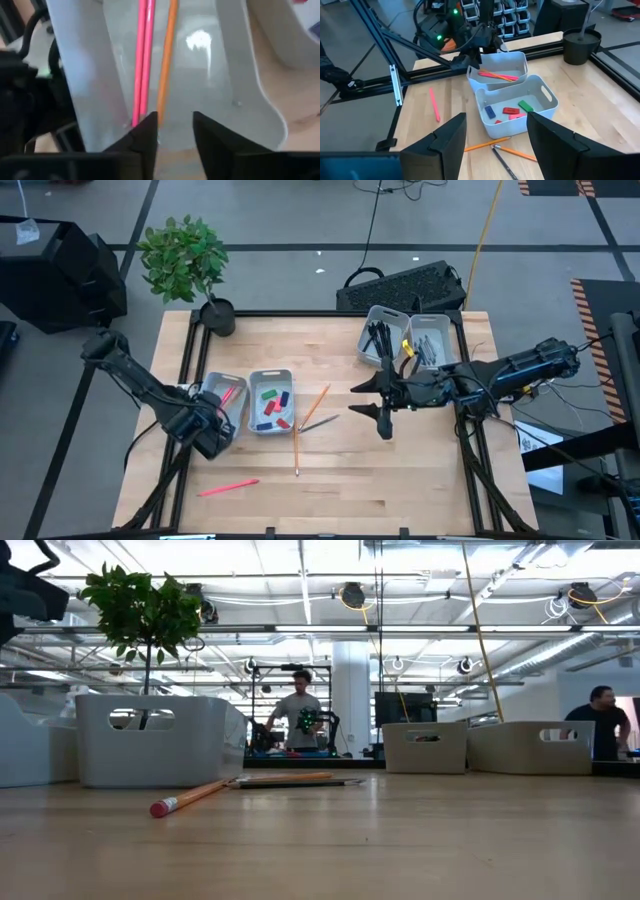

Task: Sort crayons/erasers/pens/pencils in bins
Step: Put the yellow pencil into the bottom left gray bin, then put the pink pencil into the bottom left gray bin

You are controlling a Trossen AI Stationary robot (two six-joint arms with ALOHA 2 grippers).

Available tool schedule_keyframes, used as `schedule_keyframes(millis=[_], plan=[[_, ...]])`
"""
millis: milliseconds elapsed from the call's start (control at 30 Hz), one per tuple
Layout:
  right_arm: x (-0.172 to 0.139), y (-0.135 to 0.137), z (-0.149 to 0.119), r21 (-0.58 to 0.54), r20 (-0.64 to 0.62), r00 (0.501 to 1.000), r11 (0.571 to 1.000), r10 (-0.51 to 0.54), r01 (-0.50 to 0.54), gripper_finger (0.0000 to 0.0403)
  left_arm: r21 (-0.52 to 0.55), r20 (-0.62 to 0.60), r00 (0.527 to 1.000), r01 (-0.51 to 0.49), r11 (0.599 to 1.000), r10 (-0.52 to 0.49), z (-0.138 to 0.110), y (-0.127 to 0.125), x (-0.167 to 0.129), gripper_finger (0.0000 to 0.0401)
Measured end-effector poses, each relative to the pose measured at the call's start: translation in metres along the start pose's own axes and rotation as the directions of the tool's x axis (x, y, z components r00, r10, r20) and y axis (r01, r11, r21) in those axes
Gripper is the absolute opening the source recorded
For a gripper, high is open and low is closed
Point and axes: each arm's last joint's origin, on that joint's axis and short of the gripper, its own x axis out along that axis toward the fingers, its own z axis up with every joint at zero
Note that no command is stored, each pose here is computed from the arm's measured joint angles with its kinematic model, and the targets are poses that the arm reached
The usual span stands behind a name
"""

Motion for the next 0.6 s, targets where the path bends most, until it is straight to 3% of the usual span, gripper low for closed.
schedule_keyframes(millis=[133, 333, 433, 600], plan=[[0.0, 0.0, 0.0, 0.0, -0.001, 1.0, 1.0, 0.003, -0.003, 0.0198, 0.017, -0.081, 0.996, 0.035, 0.999, -0.034, 0.003, 0.001, -0.012, 0.0175], [0.0, 0.0, -0.001, -0.03, -0.013, 1.0, 1.0, -0.002, 0.002, 0.02, 0.048, -0.151, 0.954, 0.269, 0.962, -0.259, 0.009, -0.009, -0.061, 0.0203], [0.0, -0.001, -0.002, -0.049, -0.023, 1.0, 0.999, -0.007, 0.006, 0.0201, 0.137, -0.204, 0.896, 0.425, 0.895, -0.394, 0.005, -0.025, -0.085, 0.019], [0.0, -0.003, -0.008, -0.081, -0.083, 0.996, 0.996, -0.03, 0.023, 0.0201, 0.385, -0.189, 0.813, 0.578, 0.72, -0.551, -0.023, -0.071, -0.106, 0.0169]])
